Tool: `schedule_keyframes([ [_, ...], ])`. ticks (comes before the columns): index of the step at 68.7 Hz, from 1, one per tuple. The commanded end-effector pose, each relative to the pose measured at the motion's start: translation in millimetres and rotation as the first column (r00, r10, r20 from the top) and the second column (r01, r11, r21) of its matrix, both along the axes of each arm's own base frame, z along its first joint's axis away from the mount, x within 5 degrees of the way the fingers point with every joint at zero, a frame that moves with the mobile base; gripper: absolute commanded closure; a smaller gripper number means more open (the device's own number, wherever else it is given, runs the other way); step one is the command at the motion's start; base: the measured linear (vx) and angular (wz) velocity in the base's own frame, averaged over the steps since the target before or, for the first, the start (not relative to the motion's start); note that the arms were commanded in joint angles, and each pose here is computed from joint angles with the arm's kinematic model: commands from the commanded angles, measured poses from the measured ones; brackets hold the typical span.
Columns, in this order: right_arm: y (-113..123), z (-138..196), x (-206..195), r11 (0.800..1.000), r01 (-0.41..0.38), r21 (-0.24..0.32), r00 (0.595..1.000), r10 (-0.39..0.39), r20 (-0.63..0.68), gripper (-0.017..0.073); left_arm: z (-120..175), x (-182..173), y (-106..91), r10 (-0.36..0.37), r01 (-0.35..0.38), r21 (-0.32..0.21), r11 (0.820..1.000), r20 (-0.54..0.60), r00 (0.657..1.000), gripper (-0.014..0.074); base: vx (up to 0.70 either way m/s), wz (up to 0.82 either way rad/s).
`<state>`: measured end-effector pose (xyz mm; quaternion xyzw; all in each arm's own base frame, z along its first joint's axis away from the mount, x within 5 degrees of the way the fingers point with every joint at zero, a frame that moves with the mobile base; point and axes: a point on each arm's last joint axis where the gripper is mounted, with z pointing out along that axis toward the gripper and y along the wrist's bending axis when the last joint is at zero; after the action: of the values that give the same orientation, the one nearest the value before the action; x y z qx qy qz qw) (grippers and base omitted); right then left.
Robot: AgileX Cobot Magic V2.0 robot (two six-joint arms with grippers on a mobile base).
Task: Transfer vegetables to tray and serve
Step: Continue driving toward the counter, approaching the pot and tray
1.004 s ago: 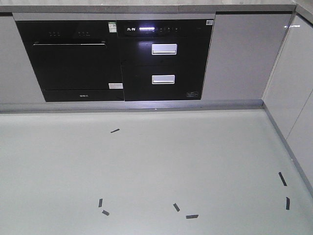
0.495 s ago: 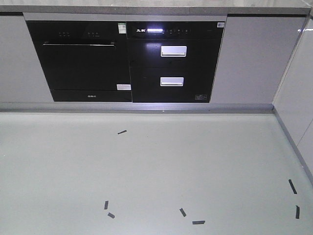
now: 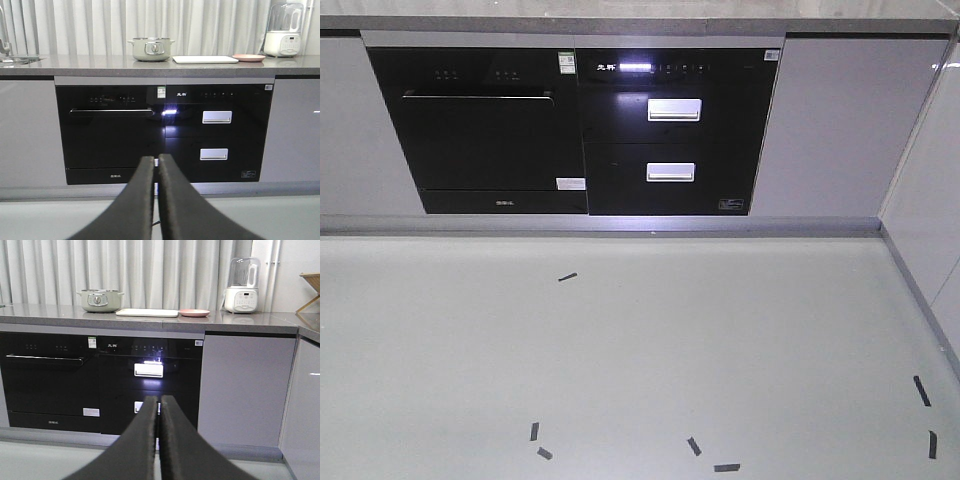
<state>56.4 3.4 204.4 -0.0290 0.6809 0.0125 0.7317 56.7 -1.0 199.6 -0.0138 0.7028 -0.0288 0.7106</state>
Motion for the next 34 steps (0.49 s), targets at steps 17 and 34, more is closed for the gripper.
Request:
schedule_keyframes([
  [17, 1.4, 0.9, 0.7, 1.000, -0.013, -0.010, 0.999, 0.013, 0.049, 0.0562, -1.3, -0.3, -0.7, -0.009, 0.009, -0.003, 1.000, 0.060, 0.998, 0.0599, 0.09, -0.01],
  [34, 1.4, 0.9, 0.7, 1.000, -0.013, -0.010, 0.999, 0.013, 0.049, 0.0562, -1.3, -0.3, -0.7, -0.009, 0.009, -0.003, 1.000, 0.060, 0.998, 0.0599, 0.11, 0.01],
])
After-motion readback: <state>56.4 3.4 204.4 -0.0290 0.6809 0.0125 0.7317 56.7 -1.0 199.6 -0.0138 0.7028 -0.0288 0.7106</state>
